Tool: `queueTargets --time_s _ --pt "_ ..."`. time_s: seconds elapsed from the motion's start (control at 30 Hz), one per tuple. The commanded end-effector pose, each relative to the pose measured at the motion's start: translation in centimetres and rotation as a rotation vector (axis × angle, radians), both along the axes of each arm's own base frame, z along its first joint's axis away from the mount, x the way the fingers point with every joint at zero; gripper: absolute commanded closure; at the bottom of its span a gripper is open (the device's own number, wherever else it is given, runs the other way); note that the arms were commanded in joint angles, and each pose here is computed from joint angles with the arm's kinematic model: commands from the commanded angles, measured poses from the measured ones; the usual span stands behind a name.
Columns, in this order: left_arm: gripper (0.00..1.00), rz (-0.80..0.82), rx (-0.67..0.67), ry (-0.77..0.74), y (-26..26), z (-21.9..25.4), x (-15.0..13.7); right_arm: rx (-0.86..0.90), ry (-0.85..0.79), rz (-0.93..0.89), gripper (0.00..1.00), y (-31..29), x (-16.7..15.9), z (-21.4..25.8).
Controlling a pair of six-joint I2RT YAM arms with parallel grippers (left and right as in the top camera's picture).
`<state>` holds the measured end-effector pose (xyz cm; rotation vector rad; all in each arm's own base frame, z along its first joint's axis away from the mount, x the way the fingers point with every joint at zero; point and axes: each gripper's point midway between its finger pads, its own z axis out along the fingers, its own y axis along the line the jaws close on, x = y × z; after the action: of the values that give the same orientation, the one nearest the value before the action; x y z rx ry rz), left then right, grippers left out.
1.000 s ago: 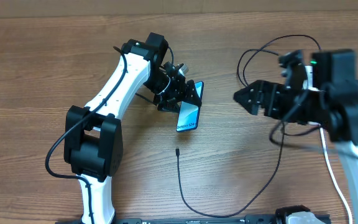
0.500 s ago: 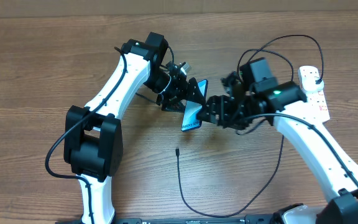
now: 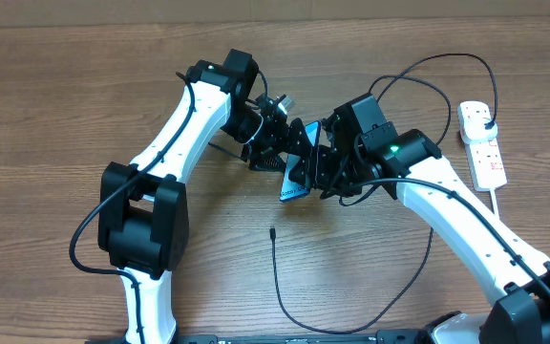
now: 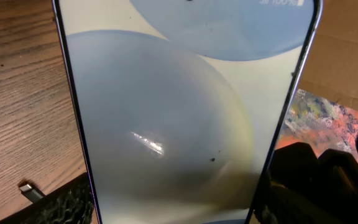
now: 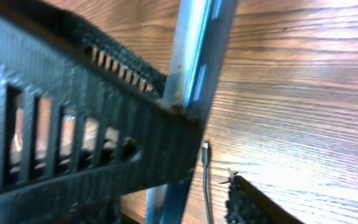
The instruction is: Plug charger to phone and switch on socket
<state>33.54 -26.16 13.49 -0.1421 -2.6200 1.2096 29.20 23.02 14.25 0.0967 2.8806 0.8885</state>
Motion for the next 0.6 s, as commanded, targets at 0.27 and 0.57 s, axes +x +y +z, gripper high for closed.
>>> queueTargets --time_s 0.27,0.57 --pt "0.19 -0.032 -0.058 -0.059 -0.97 1.83 0.01 0.034 0.012 -0.013 0.72 0.51 0.1 0.19" --pt "0.09 -0.032 -0.061 -0.067 -1.02 1.85 0.15 0.032 0.028 -0.025 0.96 0.43 -0.06 0.1"
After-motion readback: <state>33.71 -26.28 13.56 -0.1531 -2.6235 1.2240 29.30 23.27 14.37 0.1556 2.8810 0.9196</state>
